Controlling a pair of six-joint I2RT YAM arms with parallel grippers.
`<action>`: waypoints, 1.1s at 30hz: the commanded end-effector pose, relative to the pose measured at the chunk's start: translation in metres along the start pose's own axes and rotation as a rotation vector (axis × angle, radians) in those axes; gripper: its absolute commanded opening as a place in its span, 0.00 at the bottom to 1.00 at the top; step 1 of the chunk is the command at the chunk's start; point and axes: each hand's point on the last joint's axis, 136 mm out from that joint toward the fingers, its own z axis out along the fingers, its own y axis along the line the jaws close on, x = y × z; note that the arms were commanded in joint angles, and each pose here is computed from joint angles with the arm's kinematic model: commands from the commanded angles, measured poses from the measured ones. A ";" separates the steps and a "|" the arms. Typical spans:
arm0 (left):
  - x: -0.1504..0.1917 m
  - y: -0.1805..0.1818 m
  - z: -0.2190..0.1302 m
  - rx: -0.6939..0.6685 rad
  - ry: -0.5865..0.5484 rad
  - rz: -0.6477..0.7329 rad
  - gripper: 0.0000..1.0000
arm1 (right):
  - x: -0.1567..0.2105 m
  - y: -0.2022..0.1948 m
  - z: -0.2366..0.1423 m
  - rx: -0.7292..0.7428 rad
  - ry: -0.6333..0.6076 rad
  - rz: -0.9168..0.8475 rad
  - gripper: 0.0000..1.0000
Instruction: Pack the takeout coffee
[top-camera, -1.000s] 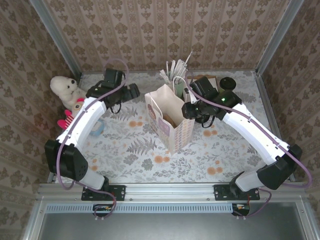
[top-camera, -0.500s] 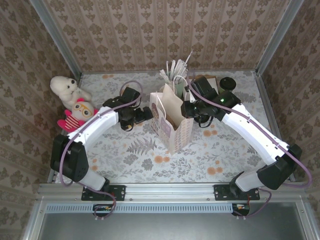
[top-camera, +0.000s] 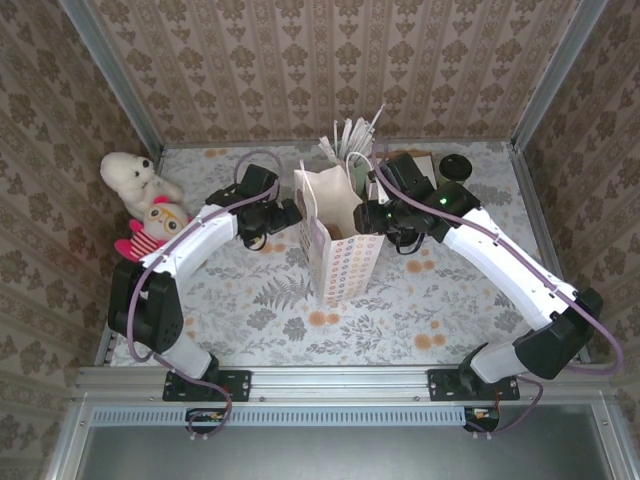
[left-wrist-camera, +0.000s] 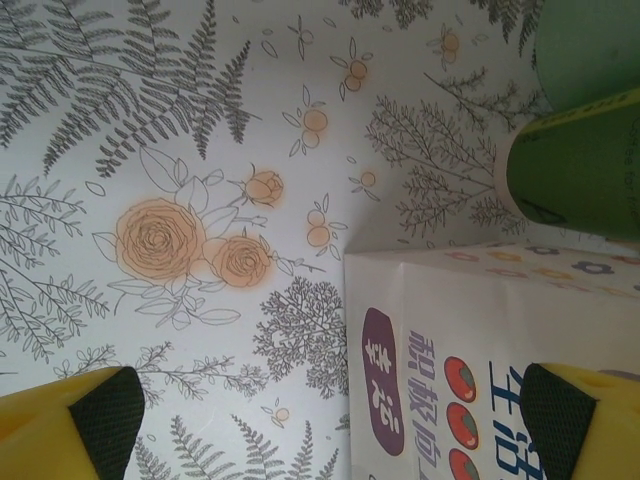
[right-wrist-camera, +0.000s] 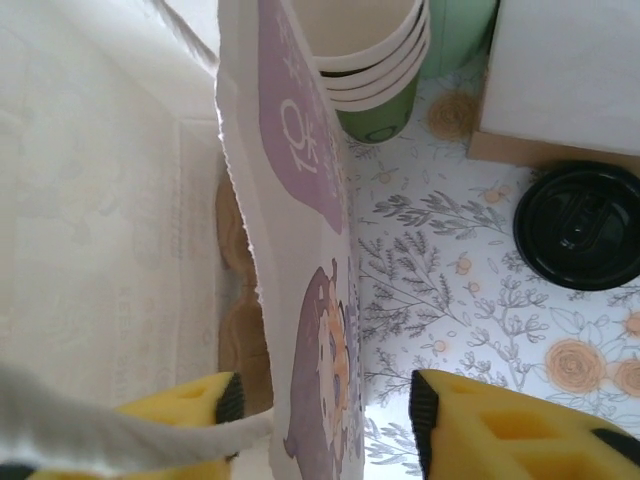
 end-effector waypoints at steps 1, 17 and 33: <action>-0.011 0.006 -0.017 0.005 -0.078 -0.040 1.00 | -0.010 0.015 -0.040 -0.119 -0.080 -0.103 0.66; 0.012 0.030 -0.024 -0.036 -0.057 -0.102 1.00 | -0.056 -0.071 -0.095 -0.033 -0.363 0.087 1.00; 0.087 0.061 -0.004 -0.110 0.154 -0.084 1.00 | -0.069 -0.296 0.018 0.304 -0.197 0.489 1.00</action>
